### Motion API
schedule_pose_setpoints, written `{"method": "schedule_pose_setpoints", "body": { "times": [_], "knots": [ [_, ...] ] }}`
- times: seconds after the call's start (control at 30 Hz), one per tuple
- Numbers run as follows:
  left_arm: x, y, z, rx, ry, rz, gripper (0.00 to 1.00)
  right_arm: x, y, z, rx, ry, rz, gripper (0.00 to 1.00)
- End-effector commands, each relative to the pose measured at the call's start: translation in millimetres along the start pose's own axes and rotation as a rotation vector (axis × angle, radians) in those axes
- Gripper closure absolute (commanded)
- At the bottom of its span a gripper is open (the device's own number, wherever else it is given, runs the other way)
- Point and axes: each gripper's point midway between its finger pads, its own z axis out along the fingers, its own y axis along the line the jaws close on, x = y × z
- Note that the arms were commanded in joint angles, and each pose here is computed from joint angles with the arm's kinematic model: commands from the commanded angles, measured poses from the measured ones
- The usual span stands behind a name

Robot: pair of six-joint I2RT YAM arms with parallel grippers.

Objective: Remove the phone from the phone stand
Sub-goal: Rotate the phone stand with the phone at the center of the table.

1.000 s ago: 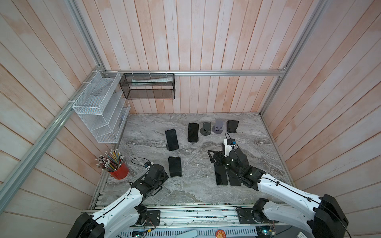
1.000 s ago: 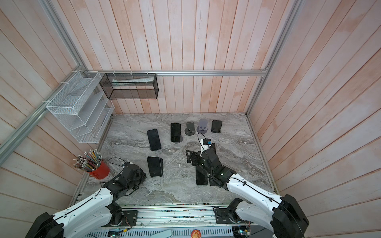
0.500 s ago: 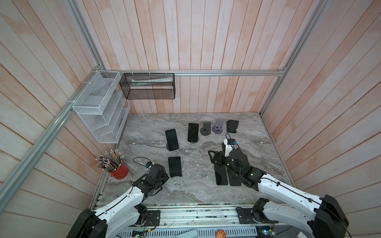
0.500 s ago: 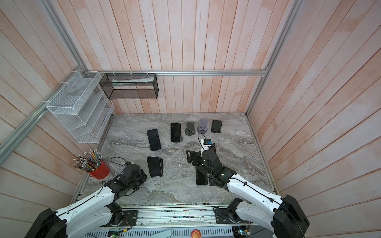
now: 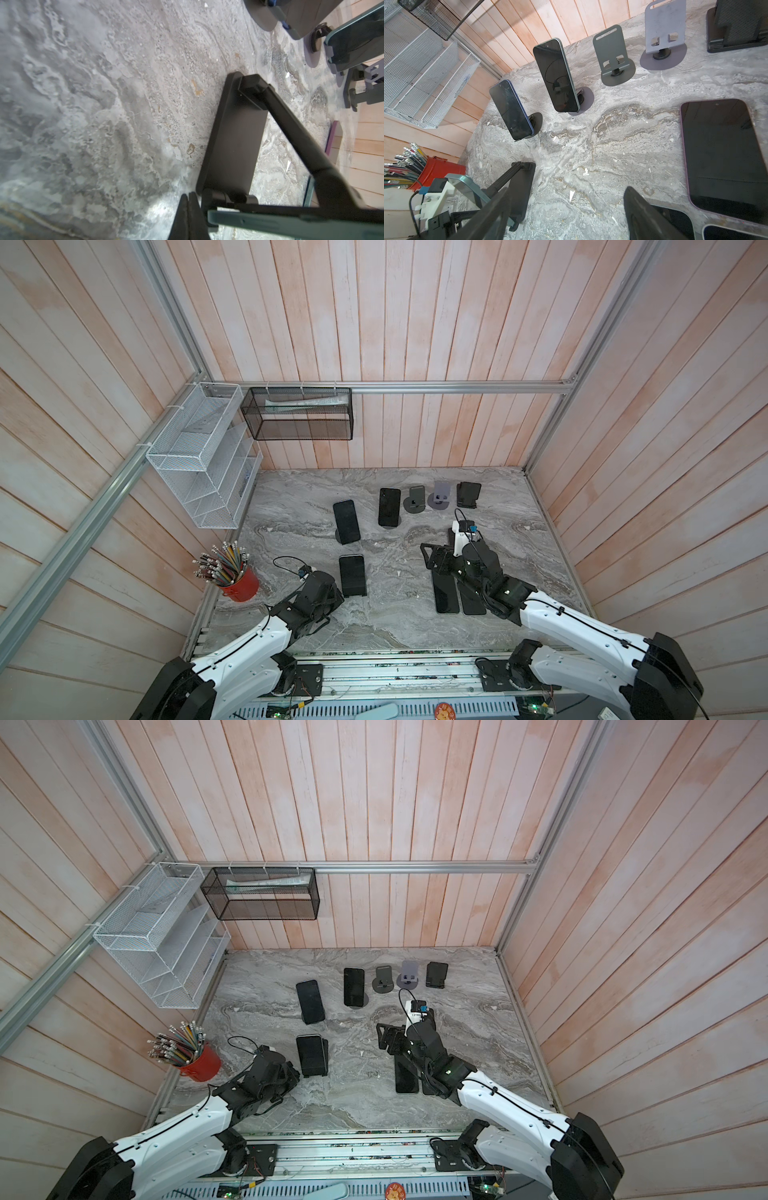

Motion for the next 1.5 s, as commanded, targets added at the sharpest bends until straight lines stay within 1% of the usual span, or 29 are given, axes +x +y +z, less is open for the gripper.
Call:
{"method": "schedule_pose_setpoints", "body": {
  "times": [0.0,0.6,1.0,1.3,1.47],
  "knots": [
    [3,-3,3,0.017,0.006,0.008,1.0,5,-6,-1,0.02,0.0,-0.005,0.14],
    [12,-12,9,0.04,0.033,0.01,1.0,7,-10,1,0.03,-0.005,-0.004,0.14],
    [19,-21,11,0.086,0.047,-0.003,1.0,1,0,5,0.002,-0.012,-0.003,0.14],
    [20,-29,14,0.107,0.048,0.027,1.0,1,-1,6,0.014,-0.013,-0.011,0.14],
    [24,-30,17,0.132,0.062,0.019,1.0,1,-2,9,0.027,-0.004,-0.016,0.14]
  ]
}}
